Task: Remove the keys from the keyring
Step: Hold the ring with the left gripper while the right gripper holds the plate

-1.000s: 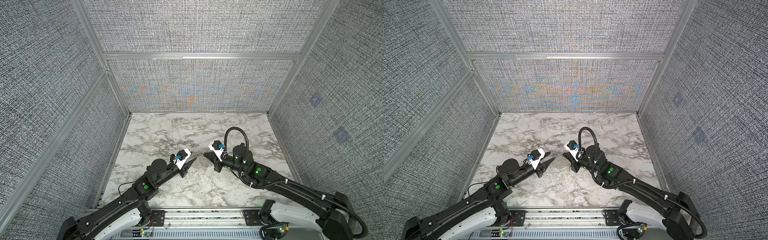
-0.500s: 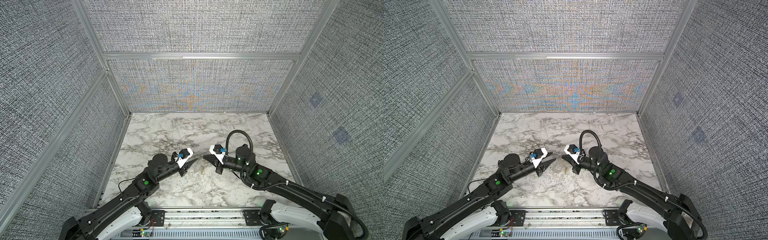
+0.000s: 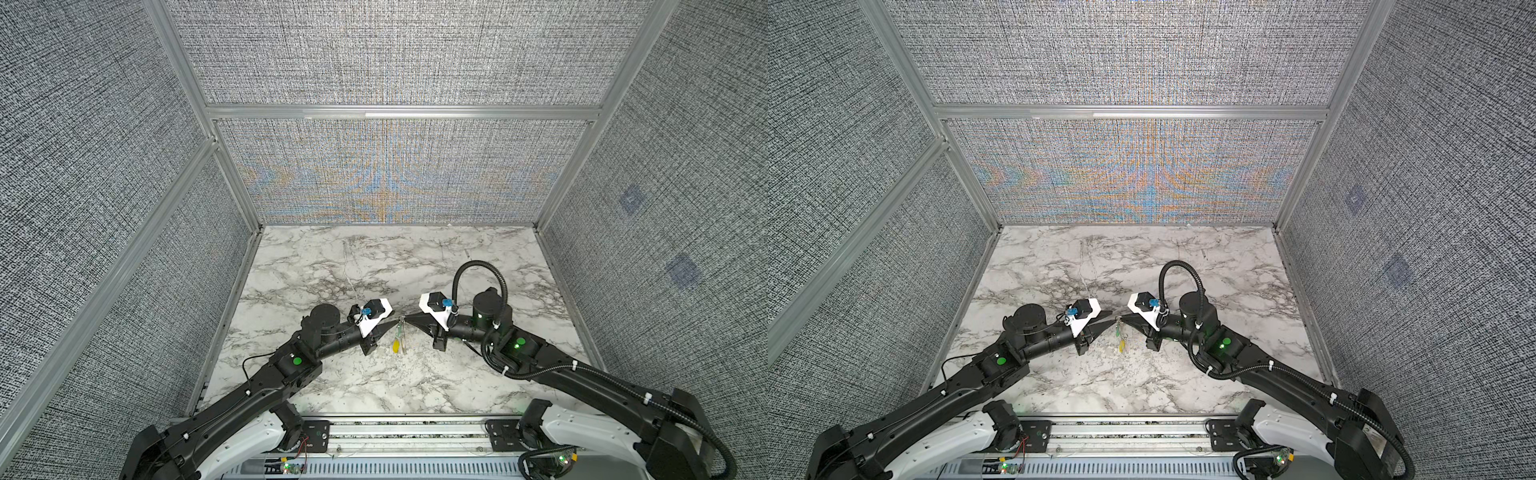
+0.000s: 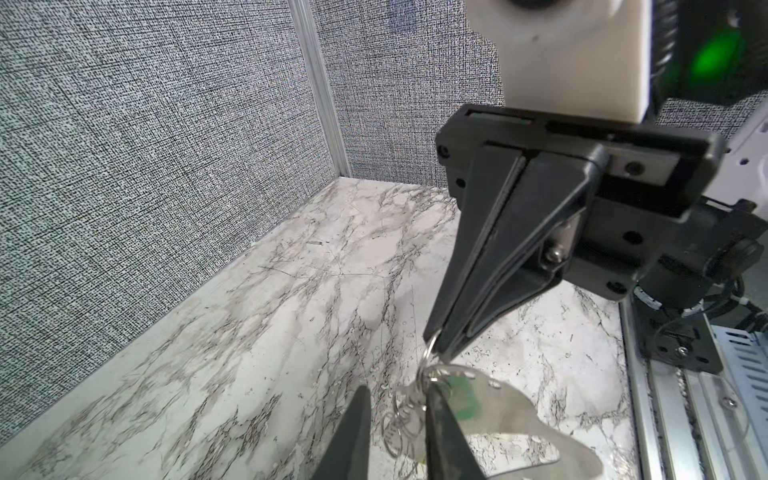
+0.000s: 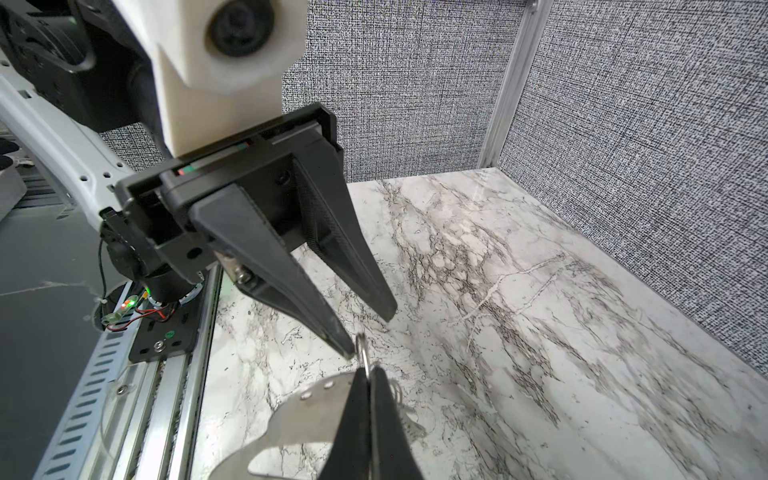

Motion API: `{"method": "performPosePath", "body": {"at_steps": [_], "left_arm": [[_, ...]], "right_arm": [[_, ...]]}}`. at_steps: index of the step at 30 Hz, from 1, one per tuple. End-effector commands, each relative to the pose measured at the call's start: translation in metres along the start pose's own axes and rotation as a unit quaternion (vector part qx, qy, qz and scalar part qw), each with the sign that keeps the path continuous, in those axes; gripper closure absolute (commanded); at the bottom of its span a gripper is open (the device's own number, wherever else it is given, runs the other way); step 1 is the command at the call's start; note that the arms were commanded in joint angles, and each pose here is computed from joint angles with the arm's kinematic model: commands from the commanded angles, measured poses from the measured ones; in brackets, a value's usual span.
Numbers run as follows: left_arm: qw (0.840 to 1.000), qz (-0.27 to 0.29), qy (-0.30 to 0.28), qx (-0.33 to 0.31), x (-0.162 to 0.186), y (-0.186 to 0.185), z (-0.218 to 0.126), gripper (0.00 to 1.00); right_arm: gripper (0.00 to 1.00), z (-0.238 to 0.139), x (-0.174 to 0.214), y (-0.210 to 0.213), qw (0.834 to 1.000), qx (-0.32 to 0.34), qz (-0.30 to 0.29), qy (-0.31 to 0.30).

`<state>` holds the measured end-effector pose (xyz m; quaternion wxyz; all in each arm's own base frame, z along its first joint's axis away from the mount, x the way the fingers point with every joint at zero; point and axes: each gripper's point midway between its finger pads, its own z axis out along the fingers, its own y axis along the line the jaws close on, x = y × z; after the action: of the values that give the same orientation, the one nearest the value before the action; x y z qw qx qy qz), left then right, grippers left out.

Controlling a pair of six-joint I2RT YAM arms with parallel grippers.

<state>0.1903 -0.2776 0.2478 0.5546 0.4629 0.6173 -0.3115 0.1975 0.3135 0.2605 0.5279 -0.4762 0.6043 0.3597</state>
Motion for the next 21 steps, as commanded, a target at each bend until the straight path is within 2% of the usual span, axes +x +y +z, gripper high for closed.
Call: {"method": "performPosePath", "body": {"at_steps": [1, 7, 21], "left_arm": [[1.0, 0.001, -0.013, 0.01, -0.006, -0.003, 0.0, 0.76], [0.999, 0.001, -0.02, 0.026, -0.008, -0.008, 0.002, 0.8], [0.998, 0.005, -0.028, 0.052, -0.012, -0.016, 0.002, 1.0]], "right_arm": [[1.0, -0.001, -0.014, 0.003, 0.999, -0.01, -0.014, -0.029], [1.0, -0.001, -0.015, 0.006, 0.999, -0.021, -0.013, -0.034], [1.0, 0.0, -0.011, 0.01, 0.999, -0.032, -0.009, -0.033]]}}
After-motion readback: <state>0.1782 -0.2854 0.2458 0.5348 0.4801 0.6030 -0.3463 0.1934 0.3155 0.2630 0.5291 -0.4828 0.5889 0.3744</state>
